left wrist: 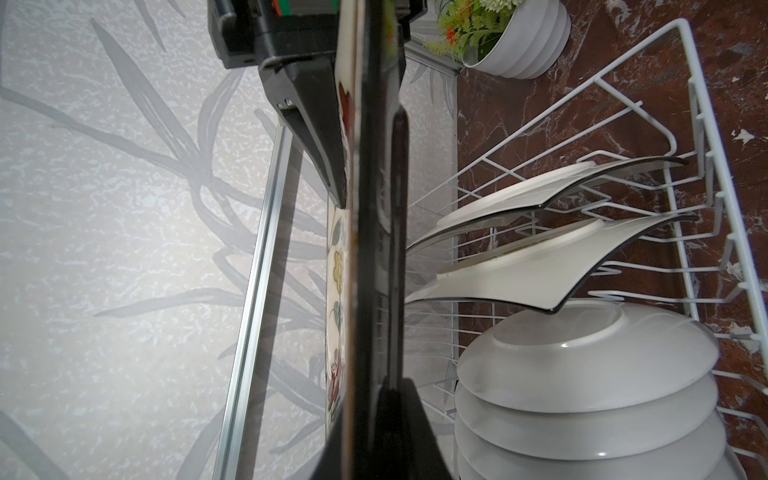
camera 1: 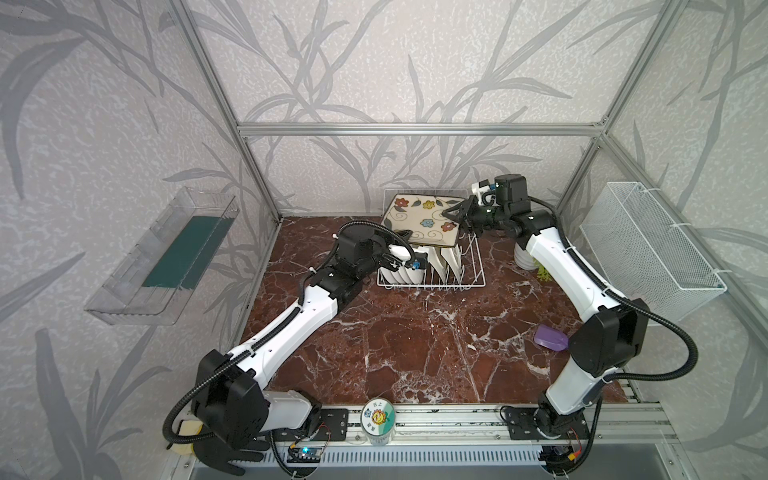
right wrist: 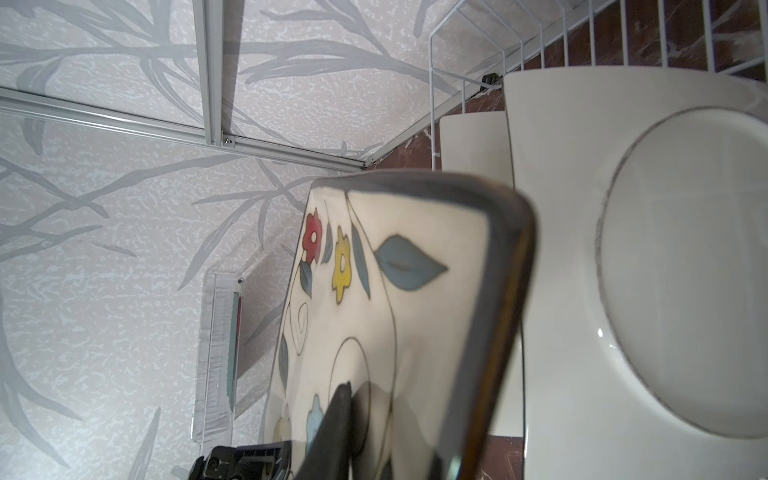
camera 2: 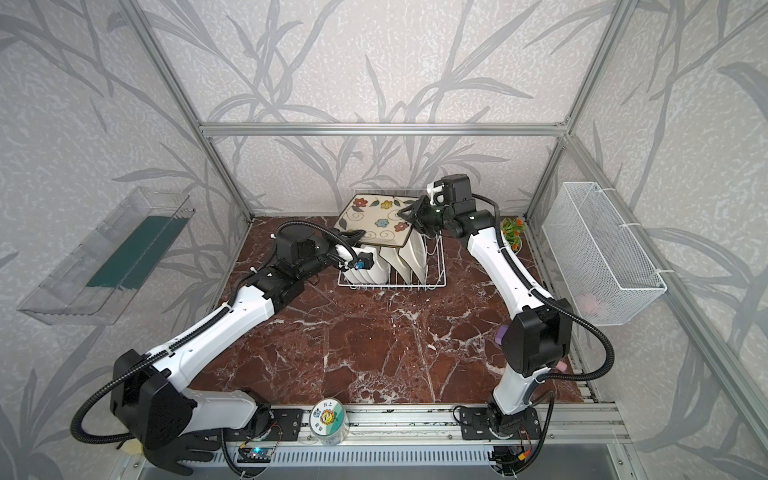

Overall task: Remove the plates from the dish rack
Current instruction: 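Raise the floral square plate with the left gripper while the right gripper nears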

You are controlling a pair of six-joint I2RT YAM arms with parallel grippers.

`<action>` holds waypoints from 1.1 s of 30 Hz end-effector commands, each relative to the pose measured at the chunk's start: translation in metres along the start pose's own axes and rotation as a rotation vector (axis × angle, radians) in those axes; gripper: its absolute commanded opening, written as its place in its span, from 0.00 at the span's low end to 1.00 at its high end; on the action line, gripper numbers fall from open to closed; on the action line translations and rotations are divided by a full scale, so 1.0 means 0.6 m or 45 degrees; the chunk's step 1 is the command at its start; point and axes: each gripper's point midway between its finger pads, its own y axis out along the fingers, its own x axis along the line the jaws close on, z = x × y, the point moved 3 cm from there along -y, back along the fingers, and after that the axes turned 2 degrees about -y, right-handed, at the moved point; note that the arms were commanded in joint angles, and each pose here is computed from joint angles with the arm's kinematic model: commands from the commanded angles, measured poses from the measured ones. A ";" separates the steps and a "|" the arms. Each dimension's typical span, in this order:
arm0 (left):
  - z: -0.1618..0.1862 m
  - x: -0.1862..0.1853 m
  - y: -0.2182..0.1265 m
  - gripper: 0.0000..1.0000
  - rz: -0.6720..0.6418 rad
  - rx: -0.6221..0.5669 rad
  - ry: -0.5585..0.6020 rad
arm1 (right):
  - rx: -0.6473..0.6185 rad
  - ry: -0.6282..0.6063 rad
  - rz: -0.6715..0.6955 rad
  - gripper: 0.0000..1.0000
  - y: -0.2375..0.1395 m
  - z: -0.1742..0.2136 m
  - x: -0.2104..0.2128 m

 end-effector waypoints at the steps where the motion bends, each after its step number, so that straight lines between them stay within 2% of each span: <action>1: -0.049 0.117 -0.032 0.00 -0.359 -0.133 0.103 | -0.024 -0.066 -0.040 0.12 -0.005 0.001 0.014; 6: -0.042 0.115 -0.027 0.05 -0.375 -0.113 0.078 | -0.070 -0.059 -0.099 0.00 -0.021 -0.004 0.034; 12: -0.037 0.112 -0.021 0.07 -0.390 -0.108 0.053 | -0.120 -0.019 -0.151 0.00 -0.030 -0.011 0.038; 22: -0.028 0.102 -0.008 0.33 -0.369 -0.090 0.041 | -0.178 0.003 -0.233 0.00 -0.043 -0.021 0.046; 25: -0.025 0.100 -0.005 0.46 -0.364 -0.084 0.033 | -0.197 0.003 -0.251 0.00 -0.048 -0.025 0.050; 26: -0.024 0.099 -0.004 0.54 -0.360 -0.081 0.030 | -0.205 0.003 -0.255 0.00 -0.050 -0.026 0.051; 28: -0.020 0.097 -0.001 0.75 -0.350 -0.074 0.025 | -0.219 0.007 -0.263 0.00 -0.052 -0.029 0.051; 30: -0.018 0.095 0.000 0.93 -0.346 -0.070 0.023 | -0.231 0.017 -0.273 0.00 -0.054 -0.031 0.050; 33: -0.017 0.094 0.001 0.94 -0.343 -0.068 0.016 | -0.239 0.023 -0.283 0.00 -0.056 -0.033 0.050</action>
